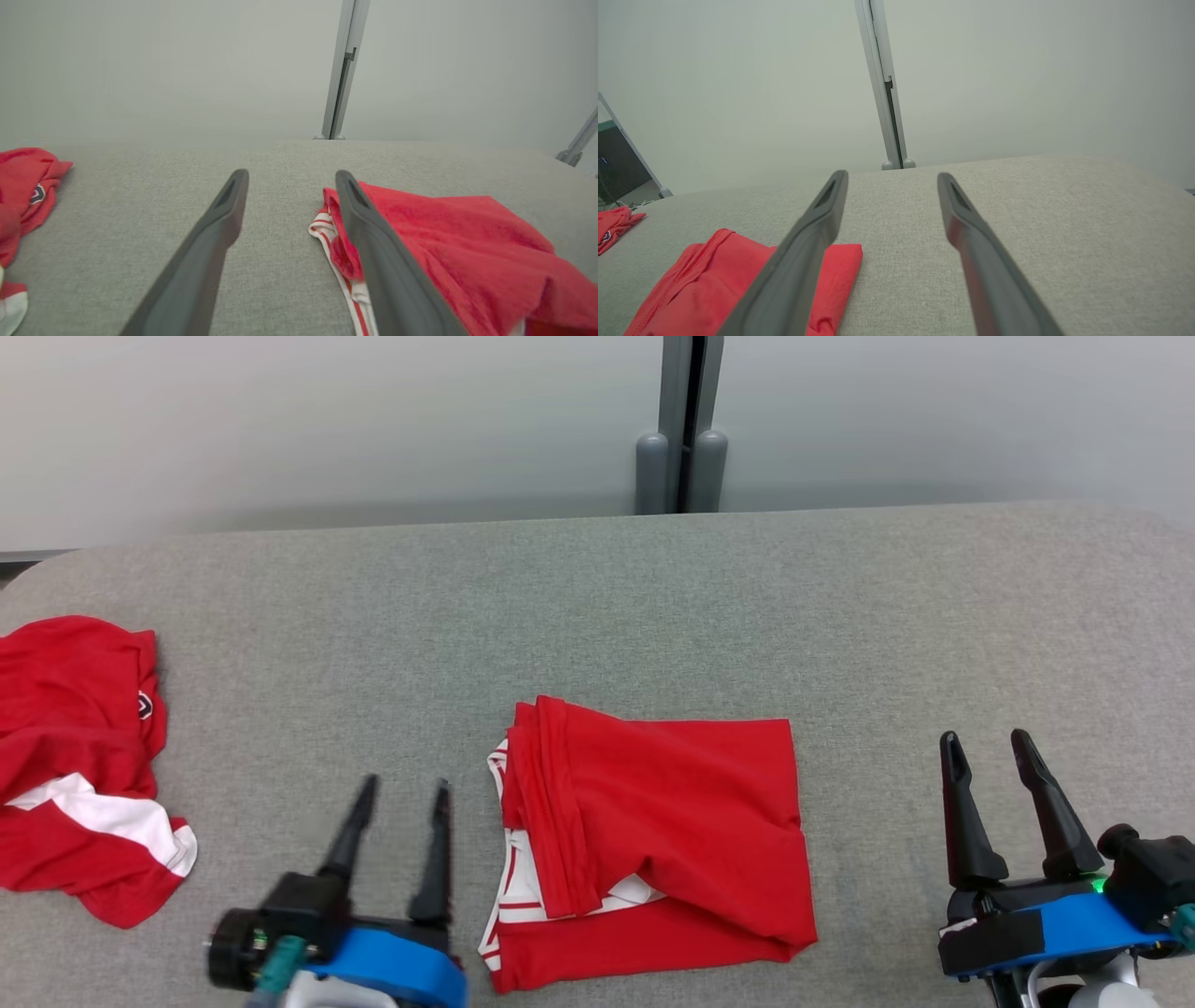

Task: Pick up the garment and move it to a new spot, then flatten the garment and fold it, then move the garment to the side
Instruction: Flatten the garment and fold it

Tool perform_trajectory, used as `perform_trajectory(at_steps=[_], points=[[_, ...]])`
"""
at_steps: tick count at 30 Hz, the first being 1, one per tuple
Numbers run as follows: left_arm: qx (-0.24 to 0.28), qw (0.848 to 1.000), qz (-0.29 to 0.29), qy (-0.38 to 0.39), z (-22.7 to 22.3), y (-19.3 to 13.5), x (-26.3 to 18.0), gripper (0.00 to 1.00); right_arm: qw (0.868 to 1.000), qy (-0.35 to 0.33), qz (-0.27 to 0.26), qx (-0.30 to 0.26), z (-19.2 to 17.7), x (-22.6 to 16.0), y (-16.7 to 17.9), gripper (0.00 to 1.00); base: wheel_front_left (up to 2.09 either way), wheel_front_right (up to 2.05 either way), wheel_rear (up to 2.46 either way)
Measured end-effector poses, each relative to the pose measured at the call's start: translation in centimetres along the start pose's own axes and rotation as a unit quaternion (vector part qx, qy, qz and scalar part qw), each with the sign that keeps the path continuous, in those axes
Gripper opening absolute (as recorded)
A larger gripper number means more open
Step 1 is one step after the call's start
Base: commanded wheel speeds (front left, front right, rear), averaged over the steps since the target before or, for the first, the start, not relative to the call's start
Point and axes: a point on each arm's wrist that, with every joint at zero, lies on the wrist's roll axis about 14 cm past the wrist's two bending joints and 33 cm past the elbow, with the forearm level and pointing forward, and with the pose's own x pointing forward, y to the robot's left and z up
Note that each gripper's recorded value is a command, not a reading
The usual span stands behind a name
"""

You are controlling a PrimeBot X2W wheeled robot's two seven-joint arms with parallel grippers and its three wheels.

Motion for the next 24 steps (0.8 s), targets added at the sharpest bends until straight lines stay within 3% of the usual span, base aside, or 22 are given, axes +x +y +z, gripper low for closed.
perform_trajectory(at_steps=[8,24], points=[[-0.039,0.992,-0.087,0.08,-3.7,-5.8,-1.8,1.0,1.0,0.009,0.004,0.002,-0.6,0.3,0.3,1.0,0.0,0.0,0.0],[-0.07,0.967,-0.16,0.188,-8.9,-9.4,-3.8,1.0,0.999,0.029,-0.013,0.005,-2.1,0.2,-0.8,1.0,0.0,0.0,0.0]])
